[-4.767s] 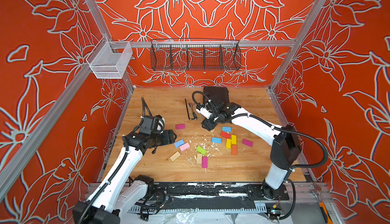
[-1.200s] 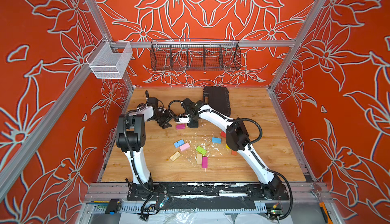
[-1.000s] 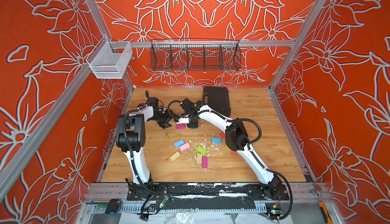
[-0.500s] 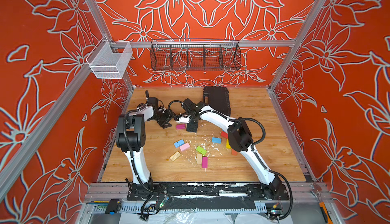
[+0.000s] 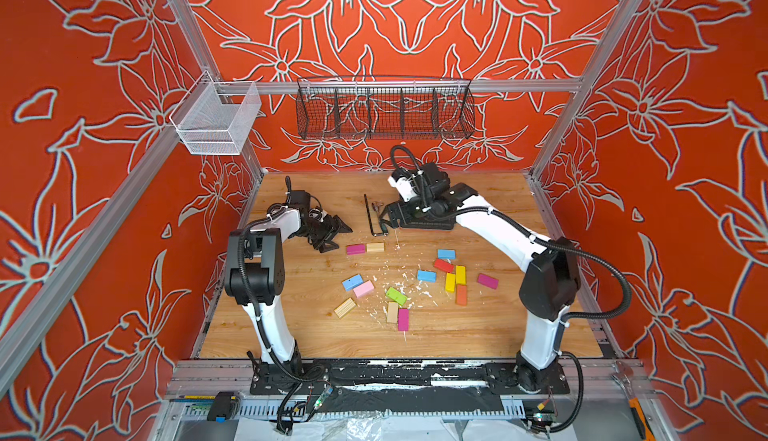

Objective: Assemble the number 7 with building blocks
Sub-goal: Adjust the building block at the center of the board.

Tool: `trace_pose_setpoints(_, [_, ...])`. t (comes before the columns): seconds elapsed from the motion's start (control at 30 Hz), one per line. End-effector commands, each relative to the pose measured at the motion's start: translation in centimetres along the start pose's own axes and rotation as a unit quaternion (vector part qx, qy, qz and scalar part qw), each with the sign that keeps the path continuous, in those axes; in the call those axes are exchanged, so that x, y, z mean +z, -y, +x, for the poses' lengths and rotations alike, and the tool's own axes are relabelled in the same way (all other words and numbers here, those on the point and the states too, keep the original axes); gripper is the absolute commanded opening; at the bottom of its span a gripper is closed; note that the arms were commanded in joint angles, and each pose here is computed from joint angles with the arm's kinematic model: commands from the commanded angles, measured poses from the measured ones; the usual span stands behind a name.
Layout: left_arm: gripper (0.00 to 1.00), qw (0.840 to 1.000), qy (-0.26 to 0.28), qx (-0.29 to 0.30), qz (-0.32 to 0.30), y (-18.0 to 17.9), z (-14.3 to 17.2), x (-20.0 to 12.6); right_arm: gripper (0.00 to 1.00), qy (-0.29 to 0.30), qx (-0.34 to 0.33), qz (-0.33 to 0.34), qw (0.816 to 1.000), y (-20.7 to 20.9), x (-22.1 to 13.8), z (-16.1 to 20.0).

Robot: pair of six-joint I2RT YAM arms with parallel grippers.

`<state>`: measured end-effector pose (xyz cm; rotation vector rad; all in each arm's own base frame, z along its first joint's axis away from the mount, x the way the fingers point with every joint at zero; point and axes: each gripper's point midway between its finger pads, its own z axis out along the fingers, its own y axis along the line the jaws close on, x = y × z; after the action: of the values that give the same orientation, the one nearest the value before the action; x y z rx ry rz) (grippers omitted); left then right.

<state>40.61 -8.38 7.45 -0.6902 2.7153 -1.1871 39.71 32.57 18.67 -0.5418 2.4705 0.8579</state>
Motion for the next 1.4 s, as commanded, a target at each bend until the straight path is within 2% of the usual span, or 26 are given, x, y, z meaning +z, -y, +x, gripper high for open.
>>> trace_pose_setpoints(0.0, [0.76, 1.0, -0.015, 0.016, 0.02, 1.2, 1.2, -0.3, 0.97, -0.106, 0.183, -0.116, 0.97, -1.0, 3.1, 4.9])
trace_pose_setpoints(0.23, [0.76, 0.999, -0.023, 0.02, 0.026, 1.3, 1.5, 0.5, 0.97, -0.137, 0.221, -0.115, 0.959, 0.9, 6.8, 6.4])
trace_pose_setpoints(0.57, [0.76, 0.999, -0.027, 0.017, 0.021, 0.9, 0.8, 1.8, 0.97, -0.149, 0.238, -0.12, 0.952, 1.6, 10.2, 7.1])
trace_pose_setpoints(0.97, [0.76, 0.999, -0.034, 0.014, 0.018, 0.7, 0.0, 3.5, 0.97, -0.155, 0.242, -0.127, 0.949, 1.1, 12.1, 6.6])
trace_pose_setpoints(1.37, [0.76, 0.999, -0.033, 0.019, 0.021, 1.1, -0.3, 3.4, 0.97, -0.166, 0.236, -0.136, 0.948, -0.4, 13.4, 7.0])
